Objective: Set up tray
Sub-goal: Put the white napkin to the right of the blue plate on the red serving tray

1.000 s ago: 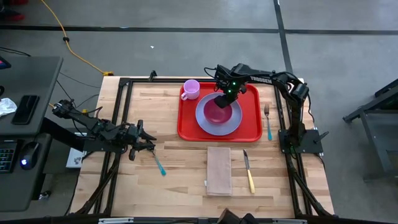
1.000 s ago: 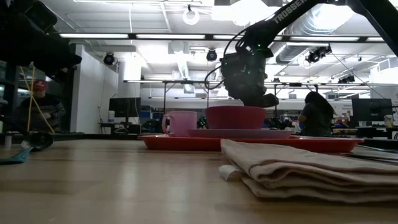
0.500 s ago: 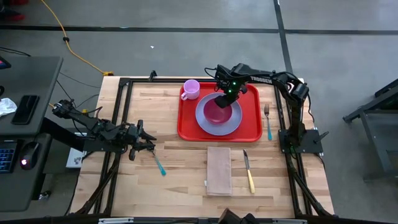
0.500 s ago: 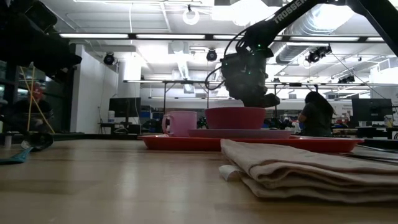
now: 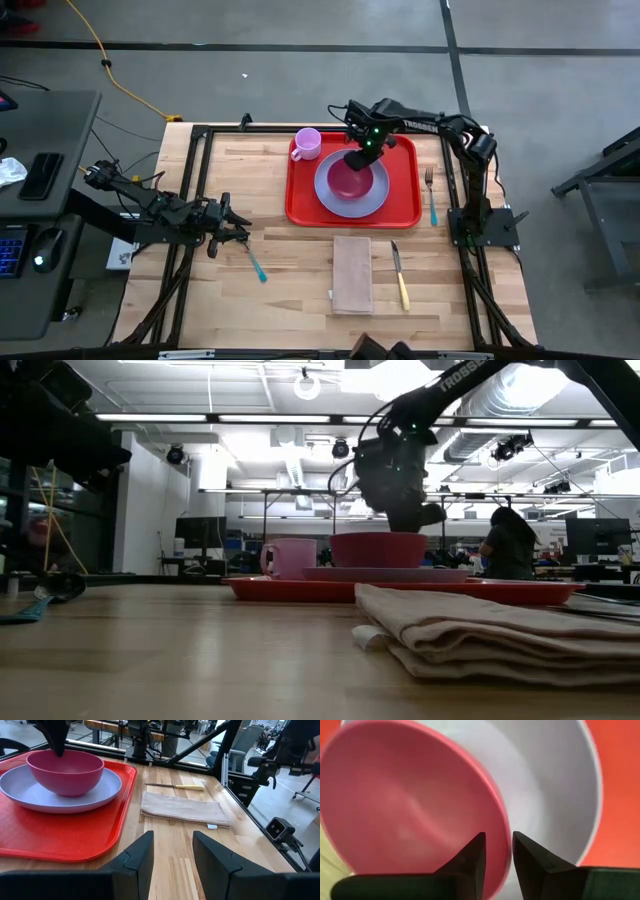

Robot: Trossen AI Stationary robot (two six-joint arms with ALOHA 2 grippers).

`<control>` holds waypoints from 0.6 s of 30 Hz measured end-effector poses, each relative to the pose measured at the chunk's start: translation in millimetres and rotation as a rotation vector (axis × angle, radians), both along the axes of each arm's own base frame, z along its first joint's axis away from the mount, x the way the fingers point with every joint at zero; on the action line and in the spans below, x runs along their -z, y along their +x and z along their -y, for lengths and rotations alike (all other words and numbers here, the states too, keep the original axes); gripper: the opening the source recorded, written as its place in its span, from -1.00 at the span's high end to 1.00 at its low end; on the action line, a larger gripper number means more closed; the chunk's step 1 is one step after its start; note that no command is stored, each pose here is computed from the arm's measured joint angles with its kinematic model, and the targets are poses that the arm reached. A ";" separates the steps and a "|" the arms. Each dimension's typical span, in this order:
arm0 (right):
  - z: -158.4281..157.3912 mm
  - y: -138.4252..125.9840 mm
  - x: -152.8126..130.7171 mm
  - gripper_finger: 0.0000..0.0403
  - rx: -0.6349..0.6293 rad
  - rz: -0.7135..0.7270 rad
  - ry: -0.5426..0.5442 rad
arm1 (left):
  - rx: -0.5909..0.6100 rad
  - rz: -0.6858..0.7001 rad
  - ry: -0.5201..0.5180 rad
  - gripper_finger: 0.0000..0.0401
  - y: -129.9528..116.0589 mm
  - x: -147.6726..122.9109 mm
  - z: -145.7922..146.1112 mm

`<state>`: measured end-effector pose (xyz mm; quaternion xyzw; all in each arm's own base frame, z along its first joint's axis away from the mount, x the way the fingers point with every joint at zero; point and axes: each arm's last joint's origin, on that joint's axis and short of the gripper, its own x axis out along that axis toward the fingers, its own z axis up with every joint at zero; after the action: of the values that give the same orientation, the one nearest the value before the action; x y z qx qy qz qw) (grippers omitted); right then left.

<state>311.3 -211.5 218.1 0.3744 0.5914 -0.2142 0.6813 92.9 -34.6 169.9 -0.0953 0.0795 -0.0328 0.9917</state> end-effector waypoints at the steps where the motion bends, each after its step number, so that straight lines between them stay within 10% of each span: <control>1: 0.9 0.8 -4.0 0.63 0.001 -0.002 -0.014 | 0.000 0.000 0.000 0.17 0.0 0.0 0.0; 18: -4.3 -2.4 -65.0 0.63 0.009 -0.109 -0.066 | 0.001 -0.003 0.001 0.17 0.0 0.3 0.0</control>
<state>308.9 -207.2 283.1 0.3421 0.6185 -0.2566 0.6592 92.9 -34.7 169.7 -0.0947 0.0808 -0.0330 0.9917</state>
